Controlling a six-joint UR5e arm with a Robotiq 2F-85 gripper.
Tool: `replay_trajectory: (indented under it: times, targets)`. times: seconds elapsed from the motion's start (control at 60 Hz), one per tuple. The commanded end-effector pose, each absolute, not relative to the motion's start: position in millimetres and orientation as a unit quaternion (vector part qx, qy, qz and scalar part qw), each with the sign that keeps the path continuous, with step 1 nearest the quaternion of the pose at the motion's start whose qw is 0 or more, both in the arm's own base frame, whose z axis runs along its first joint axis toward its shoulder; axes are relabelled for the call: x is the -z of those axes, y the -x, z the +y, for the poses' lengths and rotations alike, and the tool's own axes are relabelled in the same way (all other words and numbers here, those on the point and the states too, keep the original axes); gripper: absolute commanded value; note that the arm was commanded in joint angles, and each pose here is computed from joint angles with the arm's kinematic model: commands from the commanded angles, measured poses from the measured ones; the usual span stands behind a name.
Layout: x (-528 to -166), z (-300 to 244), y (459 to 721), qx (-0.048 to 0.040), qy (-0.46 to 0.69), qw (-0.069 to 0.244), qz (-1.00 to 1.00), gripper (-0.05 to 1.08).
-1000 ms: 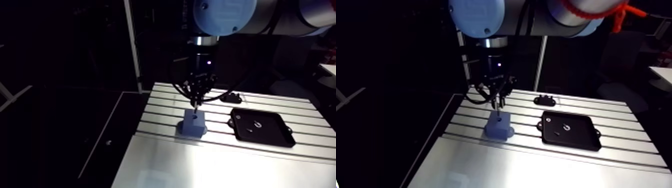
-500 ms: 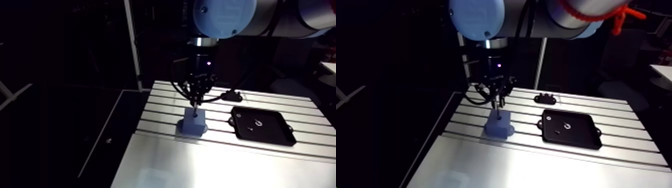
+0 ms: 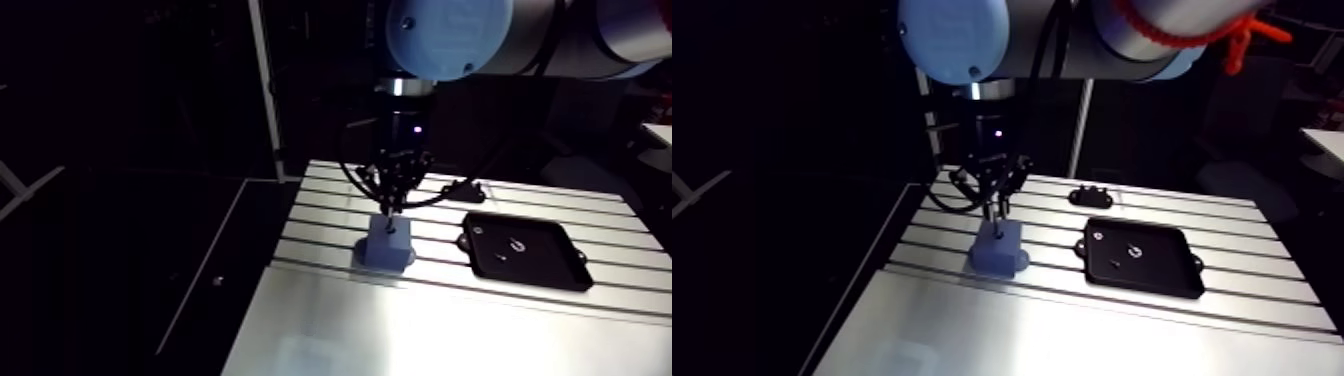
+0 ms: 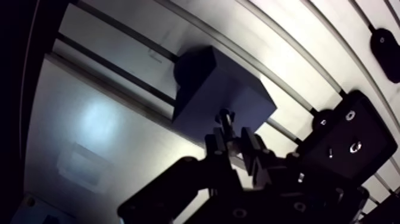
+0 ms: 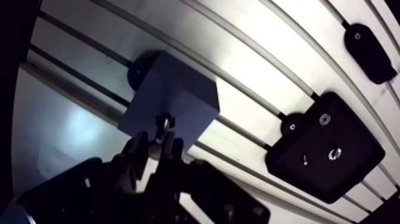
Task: Pick up the M10 bolt and insert it into the hex recess until seated.
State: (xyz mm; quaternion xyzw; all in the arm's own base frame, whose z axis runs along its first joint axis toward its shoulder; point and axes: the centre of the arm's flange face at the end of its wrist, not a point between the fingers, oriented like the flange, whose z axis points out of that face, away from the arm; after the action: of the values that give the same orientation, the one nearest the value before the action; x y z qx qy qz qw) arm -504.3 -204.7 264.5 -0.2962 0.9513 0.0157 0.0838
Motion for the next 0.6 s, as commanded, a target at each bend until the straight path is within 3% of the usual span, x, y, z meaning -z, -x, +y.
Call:
replay_trajectory:
  times: [0.017,0.6]
  targets:
    - [-263.1,-204.4,502.8,-0.0160,0.296,0.086,0.951,0.80]
    - [-259.3,-204.5,503.7,-0.0155,0.296,0.089,0.951,0.80]
